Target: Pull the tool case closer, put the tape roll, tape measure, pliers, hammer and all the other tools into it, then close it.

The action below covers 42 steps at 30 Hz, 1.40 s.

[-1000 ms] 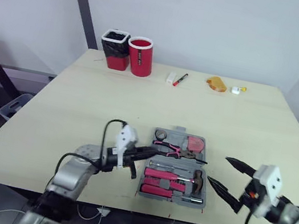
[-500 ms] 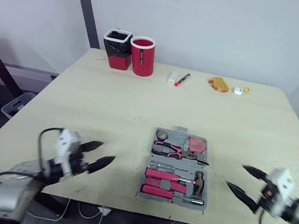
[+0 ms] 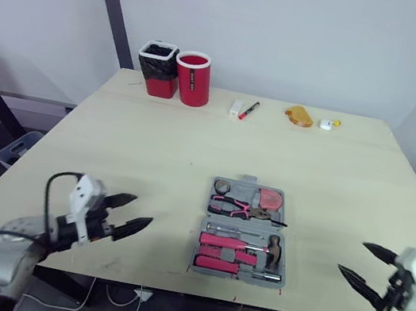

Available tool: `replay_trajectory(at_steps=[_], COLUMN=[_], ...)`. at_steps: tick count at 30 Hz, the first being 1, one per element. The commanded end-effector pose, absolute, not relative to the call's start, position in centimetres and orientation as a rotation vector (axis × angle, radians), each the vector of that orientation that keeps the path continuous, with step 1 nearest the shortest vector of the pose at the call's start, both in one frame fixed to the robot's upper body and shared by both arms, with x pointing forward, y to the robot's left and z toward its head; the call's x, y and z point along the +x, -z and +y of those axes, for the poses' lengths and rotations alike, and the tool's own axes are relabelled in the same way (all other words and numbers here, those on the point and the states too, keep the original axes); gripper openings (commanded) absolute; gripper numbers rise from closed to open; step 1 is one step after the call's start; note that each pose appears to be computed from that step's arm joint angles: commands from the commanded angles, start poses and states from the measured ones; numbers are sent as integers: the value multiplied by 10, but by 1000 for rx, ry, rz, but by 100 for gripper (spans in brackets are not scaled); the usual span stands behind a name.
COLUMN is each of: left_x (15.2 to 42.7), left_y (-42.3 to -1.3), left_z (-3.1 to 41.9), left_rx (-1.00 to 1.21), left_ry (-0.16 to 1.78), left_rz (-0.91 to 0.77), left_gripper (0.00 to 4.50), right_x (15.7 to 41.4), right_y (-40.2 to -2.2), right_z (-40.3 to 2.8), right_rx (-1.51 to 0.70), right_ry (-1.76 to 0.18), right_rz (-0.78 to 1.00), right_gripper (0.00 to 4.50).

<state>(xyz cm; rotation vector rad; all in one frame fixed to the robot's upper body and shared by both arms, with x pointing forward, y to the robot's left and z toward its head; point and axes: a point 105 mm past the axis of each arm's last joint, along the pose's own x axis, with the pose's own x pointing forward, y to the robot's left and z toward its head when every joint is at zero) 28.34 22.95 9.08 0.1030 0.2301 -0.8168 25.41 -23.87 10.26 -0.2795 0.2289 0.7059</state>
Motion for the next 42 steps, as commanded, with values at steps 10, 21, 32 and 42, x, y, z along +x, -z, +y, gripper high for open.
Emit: replay_trajectory(at_steps=[10, 21, 32, 42], left_x=[330, 348, 349, 341], left_y=[-69, -43, -41, -38], left_z=[173, 148, 123, 117], left_rx=[280, 372, 382, 370], left_ry=[1101, 1205, 1286, 1321], left_rz=[398, 456, 422, 418], left_gripper=[4, 4, 4, 4], right_x=[317, 332, 338, 337], right_y=[-73, -59, -54, -56], right_z=[-188, -170, -137, -130], right_rx=[-483, -638, -633, -638], right_ry=[-921, -1011, -1099, -1141], right_rz=[504, 608, 584, 564], right_gripper=[1, 1, 1, 1])
